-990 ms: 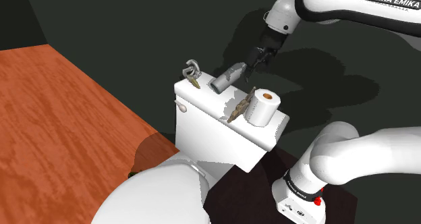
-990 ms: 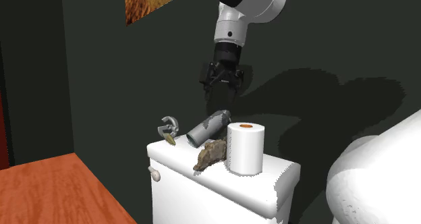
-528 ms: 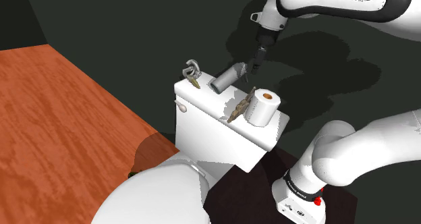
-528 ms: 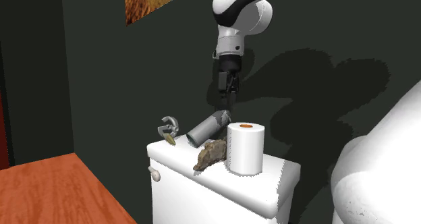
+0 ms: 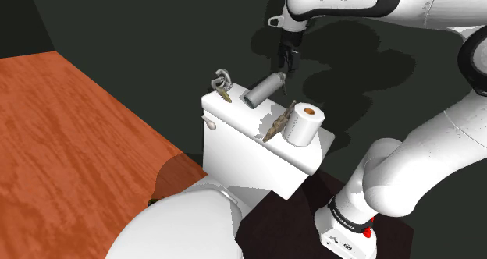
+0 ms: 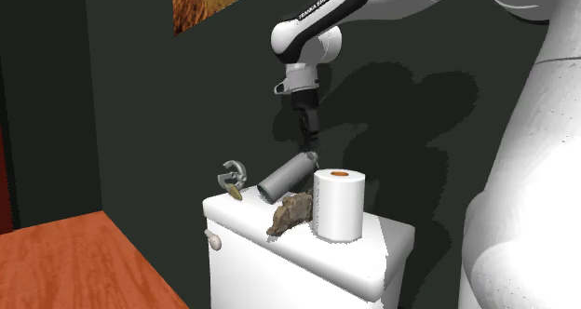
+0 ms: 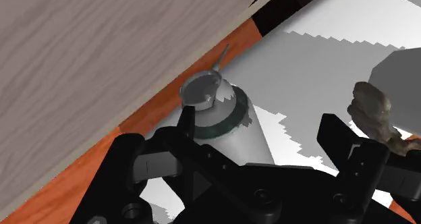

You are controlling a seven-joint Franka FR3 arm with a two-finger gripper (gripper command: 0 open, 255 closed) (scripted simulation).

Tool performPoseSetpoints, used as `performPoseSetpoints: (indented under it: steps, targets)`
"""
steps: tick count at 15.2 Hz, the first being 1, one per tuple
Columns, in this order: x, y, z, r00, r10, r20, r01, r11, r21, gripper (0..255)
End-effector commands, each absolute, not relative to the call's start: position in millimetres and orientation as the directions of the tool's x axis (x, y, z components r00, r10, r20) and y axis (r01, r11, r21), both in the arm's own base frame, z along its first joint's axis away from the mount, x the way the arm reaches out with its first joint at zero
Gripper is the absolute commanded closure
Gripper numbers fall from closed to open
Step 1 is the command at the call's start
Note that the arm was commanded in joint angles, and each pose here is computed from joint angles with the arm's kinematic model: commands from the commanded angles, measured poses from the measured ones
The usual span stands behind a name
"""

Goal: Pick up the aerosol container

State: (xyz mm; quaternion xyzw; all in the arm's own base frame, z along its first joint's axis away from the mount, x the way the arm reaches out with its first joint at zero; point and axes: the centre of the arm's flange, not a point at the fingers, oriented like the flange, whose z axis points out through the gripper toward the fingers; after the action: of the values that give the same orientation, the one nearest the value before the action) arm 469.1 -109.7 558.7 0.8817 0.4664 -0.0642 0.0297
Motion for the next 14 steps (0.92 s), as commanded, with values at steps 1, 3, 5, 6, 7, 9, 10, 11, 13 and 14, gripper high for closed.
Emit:
performPoseSetpoints:
  steps: [1, 3, 5, 6, 7, 9, 10, 11, 13, 14]
  targets:
    - [495, -115, 553, 0.429, 0.885, -0.180, 0.899, -0.438, -0.017, 0]
    - [495, -115, 543, 0.429, 0.885, -0.180, 0.899, -0.438, -0.017, 0]
    - [495, -115, 532, 0.429, 0.885, -0.180, 0.899, -0.438, -0.017, 0]
    - [495, -115, 527, 0.429, 0.885, -0.180, 0.899, -0.438, -0.017, 0]
    - [495, -115, 521, 0.429, 0.885, -0.180, 0.899, -0.438, -0.017, 0]
    - [495, -115, 513, 0.429, 0.885, -0.180, 0.899, -0.438, -0.017, 0]
    - [495, -115, 513, 0.429, 0.885, -0.180, 0.899, -0.438, -0.017, 0]
    - [495, -115, 513, 0.429, 0.885, -0.180, 0.899, -0.438, -0.017, 0]
    - [495, -116, 513, 0.429, 0.885, -0.180, 0.899, -0.439, -0.017, 255]
    - [495, -116, 512, 0.429, 0.885, -0.180, 0.899, -0.439, -0.017, 255]
